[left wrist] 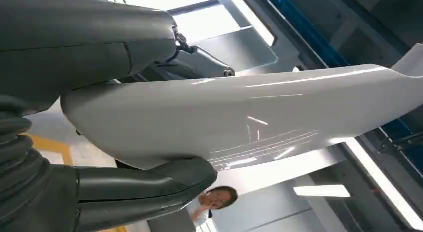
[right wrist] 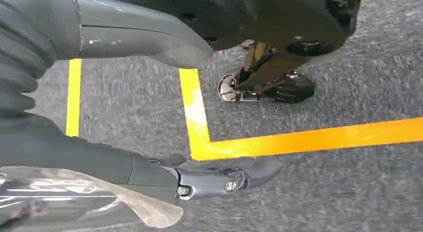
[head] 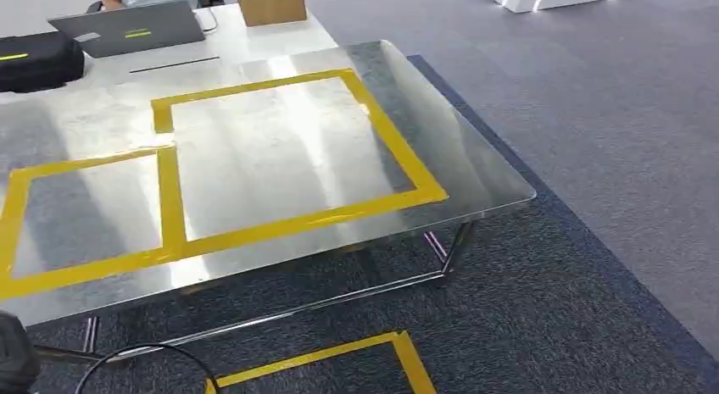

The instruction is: Take the parts from the cabinet and place them on the table.

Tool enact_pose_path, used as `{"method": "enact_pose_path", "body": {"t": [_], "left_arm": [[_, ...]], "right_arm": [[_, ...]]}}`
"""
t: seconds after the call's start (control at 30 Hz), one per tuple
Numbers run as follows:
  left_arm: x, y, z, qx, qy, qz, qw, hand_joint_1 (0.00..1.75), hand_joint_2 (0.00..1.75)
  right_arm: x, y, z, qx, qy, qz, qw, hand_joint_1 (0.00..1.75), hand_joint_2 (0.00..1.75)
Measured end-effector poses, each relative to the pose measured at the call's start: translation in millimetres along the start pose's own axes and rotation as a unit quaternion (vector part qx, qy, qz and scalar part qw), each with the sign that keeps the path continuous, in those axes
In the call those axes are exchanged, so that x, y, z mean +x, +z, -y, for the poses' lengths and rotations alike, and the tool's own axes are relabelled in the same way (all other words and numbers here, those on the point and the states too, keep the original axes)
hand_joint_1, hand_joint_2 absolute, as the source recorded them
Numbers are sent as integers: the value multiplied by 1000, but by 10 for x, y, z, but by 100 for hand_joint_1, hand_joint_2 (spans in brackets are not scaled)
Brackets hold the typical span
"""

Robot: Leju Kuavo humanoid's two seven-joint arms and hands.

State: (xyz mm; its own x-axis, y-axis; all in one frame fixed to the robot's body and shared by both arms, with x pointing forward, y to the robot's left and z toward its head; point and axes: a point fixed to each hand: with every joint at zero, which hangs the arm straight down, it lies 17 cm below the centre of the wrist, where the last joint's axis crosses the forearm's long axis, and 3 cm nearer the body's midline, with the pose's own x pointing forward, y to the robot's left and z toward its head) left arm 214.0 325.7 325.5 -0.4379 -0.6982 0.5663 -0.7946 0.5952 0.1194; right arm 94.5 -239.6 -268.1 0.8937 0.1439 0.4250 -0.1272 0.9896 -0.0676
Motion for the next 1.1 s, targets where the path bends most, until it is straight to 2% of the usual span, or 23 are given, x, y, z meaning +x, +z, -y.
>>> {"method": "enact_pose_path", "body": {"t": [1.1], "left_arm": [[-66,17,0,4,2,-11,1000,175,175]], "right_arm": [[-10,0,27,-5,-4,-1,1000,0,175]]}}
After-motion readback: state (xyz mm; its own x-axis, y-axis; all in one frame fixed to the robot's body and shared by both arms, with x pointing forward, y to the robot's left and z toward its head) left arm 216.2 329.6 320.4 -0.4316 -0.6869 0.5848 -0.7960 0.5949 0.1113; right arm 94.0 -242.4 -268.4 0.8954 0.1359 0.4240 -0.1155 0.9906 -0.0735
